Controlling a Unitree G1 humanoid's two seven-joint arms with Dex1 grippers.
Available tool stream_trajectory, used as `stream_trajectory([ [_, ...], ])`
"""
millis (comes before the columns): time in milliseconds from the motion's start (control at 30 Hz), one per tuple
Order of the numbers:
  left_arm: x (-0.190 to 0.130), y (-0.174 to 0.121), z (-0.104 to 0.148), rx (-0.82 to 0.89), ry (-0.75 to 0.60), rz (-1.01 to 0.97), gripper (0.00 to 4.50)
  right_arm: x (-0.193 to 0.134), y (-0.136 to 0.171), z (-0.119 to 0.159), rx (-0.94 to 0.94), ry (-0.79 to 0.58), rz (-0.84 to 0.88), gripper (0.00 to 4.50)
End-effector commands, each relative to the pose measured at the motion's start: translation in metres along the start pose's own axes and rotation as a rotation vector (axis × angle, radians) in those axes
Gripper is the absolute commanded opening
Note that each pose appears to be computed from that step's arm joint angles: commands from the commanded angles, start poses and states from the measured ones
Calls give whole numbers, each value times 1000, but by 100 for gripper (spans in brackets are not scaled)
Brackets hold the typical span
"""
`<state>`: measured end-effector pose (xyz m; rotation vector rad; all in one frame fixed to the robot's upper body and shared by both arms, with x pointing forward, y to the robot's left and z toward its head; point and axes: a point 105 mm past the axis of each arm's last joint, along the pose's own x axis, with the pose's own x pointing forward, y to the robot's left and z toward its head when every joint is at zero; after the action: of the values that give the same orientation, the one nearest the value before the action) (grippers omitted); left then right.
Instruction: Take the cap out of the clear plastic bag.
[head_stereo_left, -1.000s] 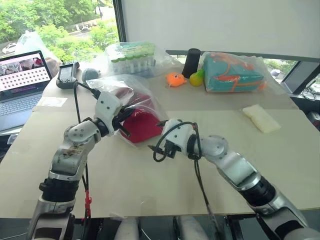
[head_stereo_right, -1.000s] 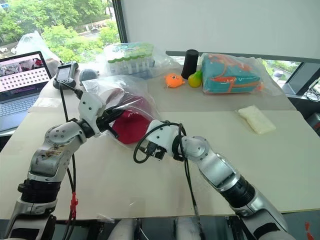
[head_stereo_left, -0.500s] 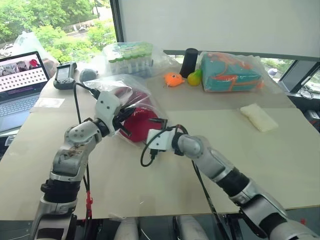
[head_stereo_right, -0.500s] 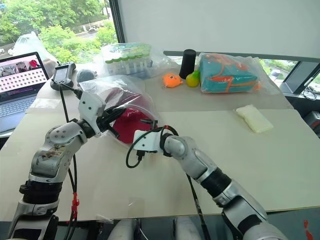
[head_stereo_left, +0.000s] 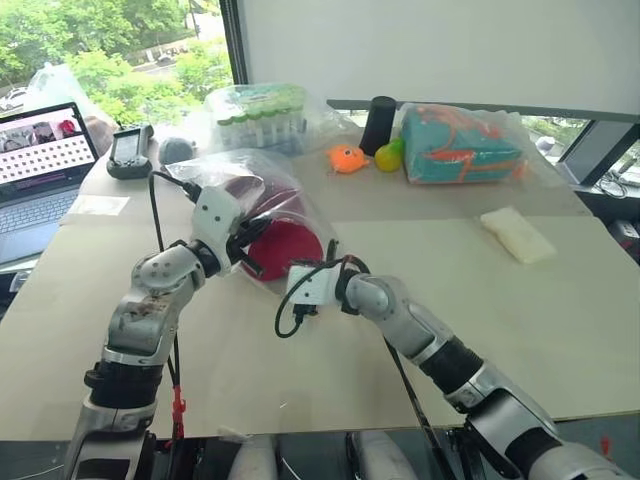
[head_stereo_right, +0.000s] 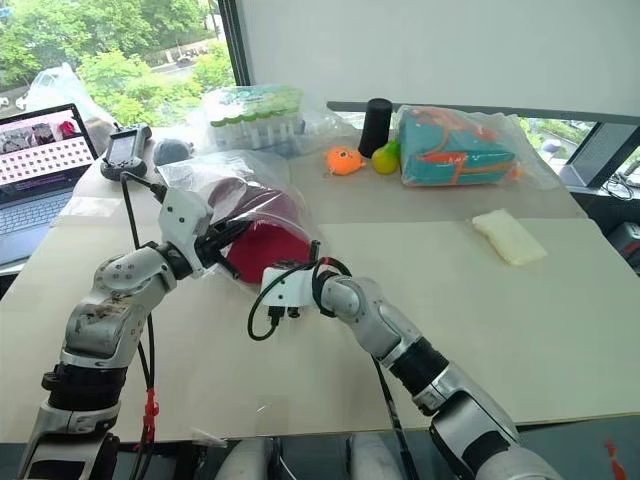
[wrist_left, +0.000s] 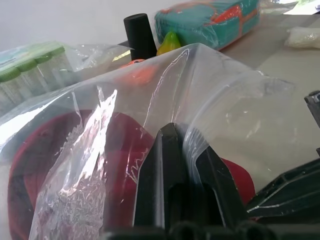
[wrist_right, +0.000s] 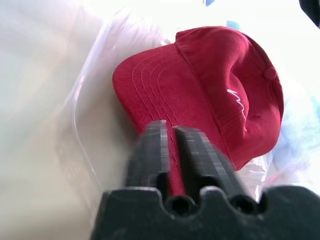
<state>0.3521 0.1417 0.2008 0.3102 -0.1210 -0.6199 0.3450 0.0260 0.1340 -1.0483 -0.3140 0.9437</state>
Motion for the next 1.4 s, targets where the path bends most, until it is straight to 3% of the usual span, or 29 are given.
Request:
stream_trajectory([
  [33, -3, 2, 17, 36, -54, 13, 0, -3, -7, 11, 1, -43, -8, 3],
  [233, -3, 2, 17, 37, -53, 13, 0, -10, -12, 7, -1, -30, -23, 3],
  [333, -3, 2, 17, 38, -51, 13, 0, -16, -16, 3, 23, -15, -43, 75],
  [500, -4, 1, 17, 38, -50, 9, 0, -18, -17, -7, -28, 37, -56, 258],
  [700, -4, 1, 18, 40, -50, 6, 0, -13, -13, -15, -88, 79, -60, 437],
  [1133, -7, 3, 19, 55, -36, 0, 0, 12, -14, -21, -92, 85, -167, 437],
  [1233, -7, 2, 19, 52, -35, -1, 0, 13, -10, -17, -82, 65, -158, 365],
  [1400, -7, 1, 18, 52, -33, -5, 0, 12, -1, -15, -57, 51, -130, 182],
])
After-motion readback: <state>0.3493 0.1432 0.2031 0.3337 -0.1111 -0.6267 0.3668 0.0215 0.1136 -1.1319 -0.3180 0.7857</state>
